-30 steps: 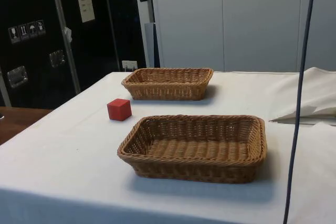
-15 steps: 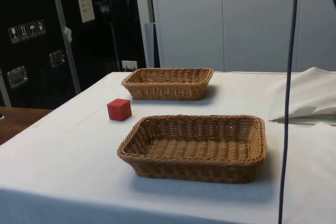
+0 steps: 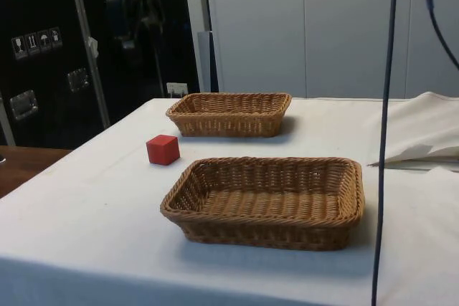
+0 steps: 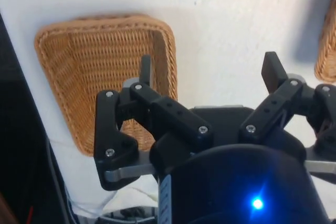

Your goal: Pick up the red cube and place it into the right basket.

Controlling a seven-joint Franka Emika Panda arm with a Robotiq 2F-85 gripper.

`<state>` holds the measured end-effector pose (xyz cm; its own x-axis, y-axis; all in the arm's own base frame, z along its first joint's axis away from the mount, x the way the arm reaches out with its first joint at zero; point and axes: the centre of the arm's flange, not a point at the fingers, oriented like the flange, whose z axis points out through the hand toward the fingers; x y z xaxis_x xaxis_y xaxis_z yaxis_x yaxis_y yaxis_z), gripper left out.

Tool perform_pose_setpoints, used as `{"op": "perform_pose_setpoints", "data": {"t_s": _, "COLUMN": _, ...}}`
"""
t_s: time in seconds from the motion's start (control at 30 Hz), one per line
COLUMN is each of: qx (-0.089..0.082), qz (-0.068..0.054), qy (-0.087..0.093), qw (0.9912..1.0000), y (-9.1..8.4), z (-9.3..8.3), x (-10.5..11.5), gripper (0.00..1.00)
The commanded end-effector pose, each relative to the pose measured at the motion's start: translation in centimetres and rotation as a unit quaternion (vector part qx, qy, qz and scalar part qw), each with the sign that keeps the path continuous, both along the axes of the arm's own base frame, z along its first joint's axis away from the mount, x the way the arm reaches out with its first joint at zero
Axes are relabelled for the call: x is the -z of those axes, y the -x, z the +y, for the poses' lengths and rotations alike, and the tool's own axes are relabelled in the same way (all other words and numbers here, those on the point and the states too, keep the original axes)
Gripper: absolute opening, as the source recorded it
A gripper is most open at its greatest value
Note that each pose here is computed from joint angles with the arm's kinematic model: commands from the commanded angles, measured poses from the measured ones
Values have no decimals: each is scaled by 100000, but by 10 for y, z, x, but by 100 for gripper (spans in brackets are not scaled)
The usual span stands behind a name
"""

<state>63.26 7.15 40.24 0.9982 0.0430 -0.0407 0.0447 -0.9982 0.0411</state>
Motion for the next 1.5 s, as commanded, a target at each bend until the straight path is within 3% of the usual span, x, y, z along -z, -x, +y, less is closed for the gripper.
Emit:
{"op": "perform_pose_setpoints", "data": {"t_s": 0.0, "qx": 43, "qz": -352, "qy": 259, "qw": 99999, "y": -3, "z": 5, "x": 6, "gripper": 100}}
{"op": "perform_pose_setpoints", "data": {"t_s": 0.4, "qx": -278, "qz": -1485, "qy": 680, "qw": 99986, "y": -21, "z": 29, "x": 41, "gripper": 100}}
{"op": "perform_pose_setpoints", "data": {"t_s": 1.03, "qx": -904, "qz": -2080, "qy": 850, "qw": 99971, "y": -30, "z": 48, "x": 70, "gripper": 100}}
{"op": "perform_pose_setpoints", "data": {"t_s": 1.27, "qx": -632, "qz": -2905, "qy": 897, "qw": 99952, "y": -40, "z": 59, "x": 95, "gripper": 100}}
{"op": "perform_pose_setpoints", "data": {"t_s": 1.47, "qx": -612, "qz": -3412, "qy": 846, "qw": 99936, "y": -45, "z": 59, "x": 114, "gripper": 100}}
